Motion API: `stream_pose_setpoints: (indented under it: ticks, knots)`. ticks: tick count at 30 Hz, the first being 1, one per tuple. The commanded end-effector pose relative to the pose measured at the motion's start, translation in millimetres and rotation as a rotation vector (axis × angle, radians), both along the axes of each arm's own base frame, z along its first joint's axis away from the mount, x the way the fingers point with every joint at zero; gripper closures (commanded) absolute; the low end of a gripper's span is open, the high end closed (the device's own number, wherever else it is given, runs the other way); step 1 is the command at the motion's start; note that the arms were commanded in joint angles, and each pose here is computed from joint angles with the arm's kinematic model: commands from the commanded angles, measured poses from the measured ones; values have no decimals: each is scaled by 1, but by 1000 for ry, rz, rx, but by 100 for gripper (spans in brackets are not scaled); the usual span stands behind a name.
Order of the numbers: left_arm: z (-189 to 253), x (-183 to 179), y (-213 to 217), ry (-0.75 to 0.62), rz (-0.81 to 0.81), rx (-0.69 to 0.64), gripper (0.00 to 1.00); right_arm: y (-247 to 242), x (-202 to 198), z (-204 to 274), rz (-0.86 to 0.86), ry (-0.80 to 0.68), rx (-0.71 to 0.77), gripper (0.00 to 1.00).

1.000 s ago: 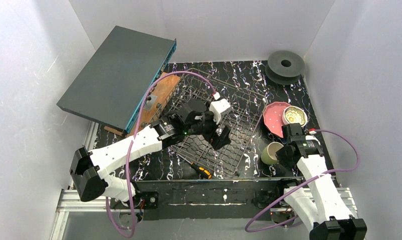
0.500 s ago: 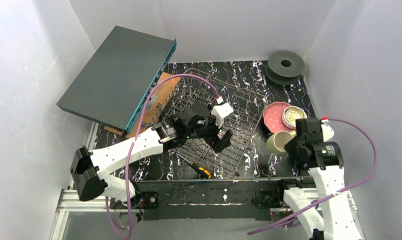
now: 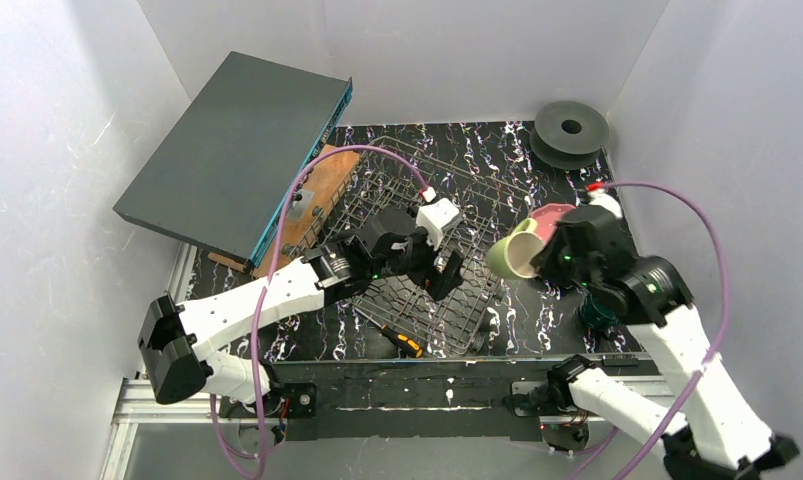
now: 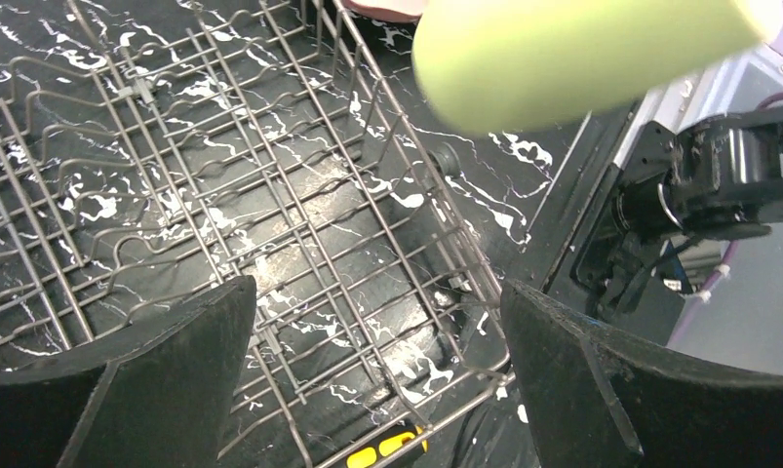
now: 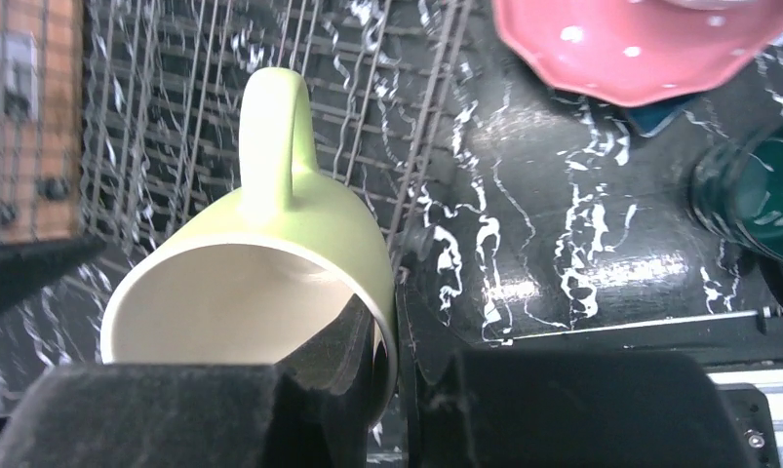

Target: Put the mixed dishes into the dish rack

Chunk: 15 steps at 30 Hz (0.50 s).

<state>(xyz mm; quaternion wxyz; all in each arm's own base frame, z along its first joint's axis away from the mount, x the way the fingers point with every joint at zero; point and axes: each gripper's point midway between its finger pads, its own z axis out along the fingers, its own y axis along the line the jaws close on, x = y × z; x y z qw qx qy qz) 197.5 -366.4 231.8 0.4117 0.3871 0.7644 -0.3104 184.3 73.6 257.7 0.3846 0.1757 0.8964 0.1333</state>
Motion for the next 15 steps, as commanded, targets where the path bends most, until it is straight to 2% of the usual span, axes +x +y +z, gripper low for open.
stream_pose_setpoints:
  ticks: [1,8,15]
  knots:
    - [29,12,13,-63,125,-106,5,40,34,43,-8,-174,10,99]
    - [65,21,36,-155,255,-303,7,72,47,29,-56,-154,-130,99]
    - [65,20,36,-115,279,-341,18,67,45,26,-203,-180,-275,99]
